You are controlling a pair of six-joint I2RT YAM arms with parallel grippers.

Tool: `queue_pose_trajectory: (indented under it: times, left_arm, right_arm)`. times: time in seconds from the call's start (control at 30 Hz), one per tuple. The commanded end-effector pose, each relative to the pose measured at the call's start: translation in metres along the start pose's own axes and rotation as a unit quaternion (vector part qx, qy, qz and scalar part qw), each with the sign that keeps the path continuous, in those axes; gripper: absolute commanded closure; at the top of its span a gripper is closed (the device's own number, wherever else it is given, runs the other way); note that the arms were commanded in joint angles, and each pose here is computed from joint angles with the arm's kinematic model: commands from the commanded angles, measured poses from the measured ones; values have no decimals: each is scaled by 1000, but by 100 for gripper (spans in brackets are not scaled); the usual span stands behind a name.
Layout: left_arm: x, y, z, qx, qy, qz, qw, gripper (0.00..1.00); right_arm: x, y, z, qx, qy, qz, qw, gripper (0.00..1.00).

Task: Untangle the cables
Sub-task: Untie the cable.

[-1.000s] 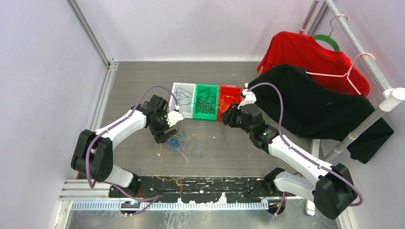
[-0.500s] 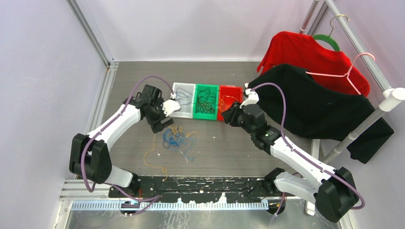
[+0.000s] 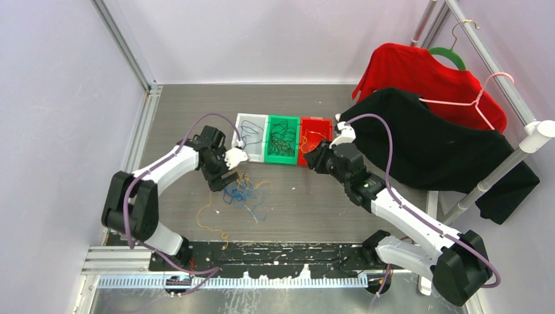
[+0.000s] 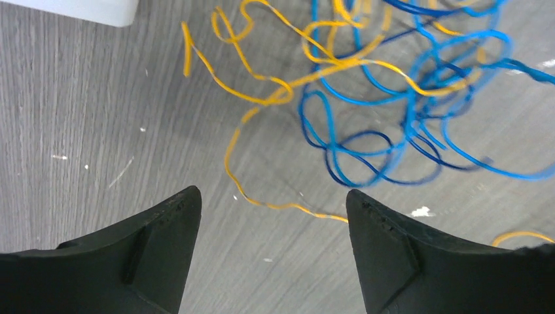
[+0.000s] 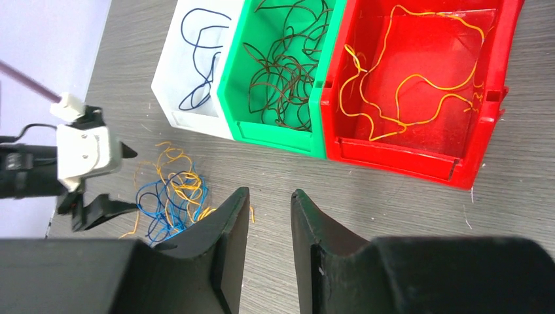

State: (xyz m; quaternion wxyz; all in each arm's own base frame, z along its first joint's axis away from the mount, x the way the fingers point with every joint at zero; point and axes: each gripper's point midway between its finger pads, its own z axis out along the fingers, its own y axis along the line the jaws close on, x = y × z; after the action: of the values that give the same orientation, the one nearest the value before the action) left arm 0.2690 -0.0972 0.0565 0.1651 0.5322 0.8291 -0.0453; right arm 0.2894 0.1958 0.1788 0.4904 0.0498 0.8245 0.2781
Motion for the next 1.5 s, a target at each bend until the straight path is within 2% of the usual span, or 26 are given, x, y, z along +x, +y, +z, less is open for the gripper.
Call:
queue_pose_trajectory:
  times: [0.0, 0.1, 0.23, 0.33, 0.4, 0.63, 0.87, 0.97, 1.13, 1.3, 1.47]
  left_arm:
    - [-15, 41, 12, -47, -19, -14, 999, 21]
    - [-16, 42, 19, -29, -21, -22, 999, 34]
    - [-22, 37, 17, -13, -33, -27, 999, 68]
    - [-40, 42, -11, -18, -60, -17, 998, 92]
    - [-58, 45, -42, -26, -87, -9, 996, 100]
    - [-114, 37, -155, -44, -198, 9, 979, 100]
    - [-135, -6, -207, -15, -239, 28, 971, 100]
    - [-144, -20, -220, -16, -248, 44, 968, 100]
    - [-151, -40, -236, -5, -249, 69, 966, 100]
    - [-154, -52, -251, -6, -254, 88, 963, 100]
    - [-158, -57, -261, -10, -264, 94, 960, 100]
  right_arm:
    - [-22, 10, -8, -14, -38, 16, 999, 65]
    - [-23, 9, -10, -13, -40, 18, 999, 66]
    - [-27, 11, -12, -15, -48, 19, 999, 66]
    - [-32, 17, -12, -27, -55, 19, 998, 65]
    - [-35, 25, -11, -47, -59, 14, 997, 62]
    - [-48, 68, -9, -151, -81, -1, 985, 40]
    - [-54, 133, -17, -263, -95, -51, 959, 30]
    - [-49, 168, -23, -305, -101, -83, 943, 29]
    - [-42, 204, -23, -324, -115, -128, 930, 28]
    - [-42, 227, -23, -351, -118, -134, 919, 30]
    - [-29, 237, -22, -380, -101, -113, 913, 37]
